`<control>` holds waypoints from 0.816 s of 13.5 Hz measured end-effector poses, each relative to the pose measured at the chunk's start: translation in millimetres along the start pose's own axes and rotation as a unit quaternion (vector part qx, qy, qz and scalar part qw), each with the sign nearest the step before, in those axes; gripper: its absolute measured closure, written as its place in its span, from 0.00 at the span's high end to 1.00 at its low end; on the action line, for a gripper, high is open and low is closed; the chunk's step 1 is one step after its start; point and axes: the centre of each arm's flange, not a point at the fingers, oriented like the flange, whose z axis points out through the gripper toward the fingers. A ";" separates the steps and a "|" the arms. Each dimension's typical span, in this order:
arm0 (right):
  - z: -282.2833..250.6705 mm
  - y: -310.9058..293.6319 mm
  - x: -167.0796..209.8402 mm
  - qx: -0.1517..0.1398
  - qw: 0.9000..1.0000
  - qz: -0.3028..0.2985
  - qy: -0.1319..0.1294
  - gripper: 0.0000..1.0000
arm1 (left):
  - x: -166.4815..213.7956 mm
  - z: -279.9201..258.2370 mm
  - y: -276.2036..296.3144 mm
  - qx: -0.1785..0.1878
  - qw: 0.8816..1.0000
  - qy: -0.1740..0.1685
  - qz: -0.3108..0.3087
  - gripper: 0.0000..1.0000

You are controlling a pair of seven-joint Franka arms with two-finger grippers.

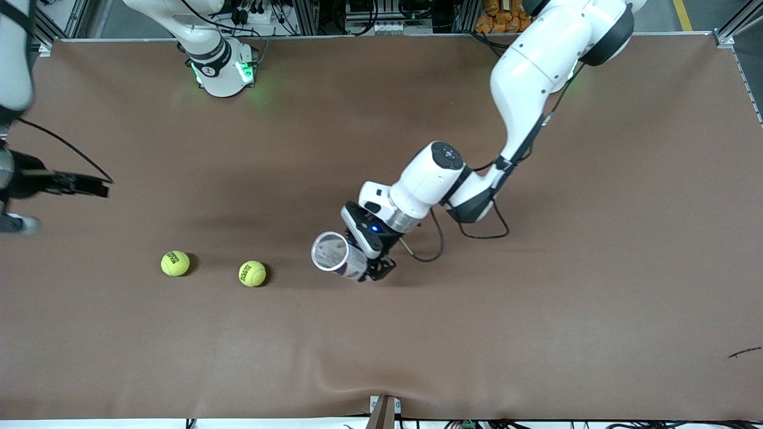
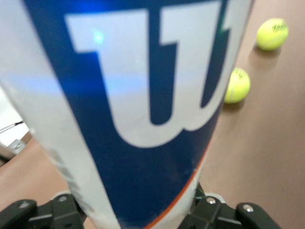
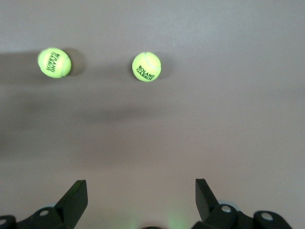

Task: Insert tennis ball vertically with right arm
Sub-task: 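Turn the can upright with the left gripper while the right gripper reaches a ball, then grasp the first yellow tennis ball with the right gripper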

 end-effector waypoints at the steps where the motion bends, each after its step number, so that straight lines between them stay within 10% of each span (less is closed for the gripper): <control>1: 16.4 -2.0 13.7 -0.002 1.000 -0.002 -0.002 1.00 | -3.3 5.1 7.3 -0.001 1.000 0.015 -0.012 0.79; 11: 153.2 15.7 104.3 -0.038 0.999 -0.026 0.012 1.00 | -71.4 60.7 73.9 0.001 0.993 0.096 -0.067 0.79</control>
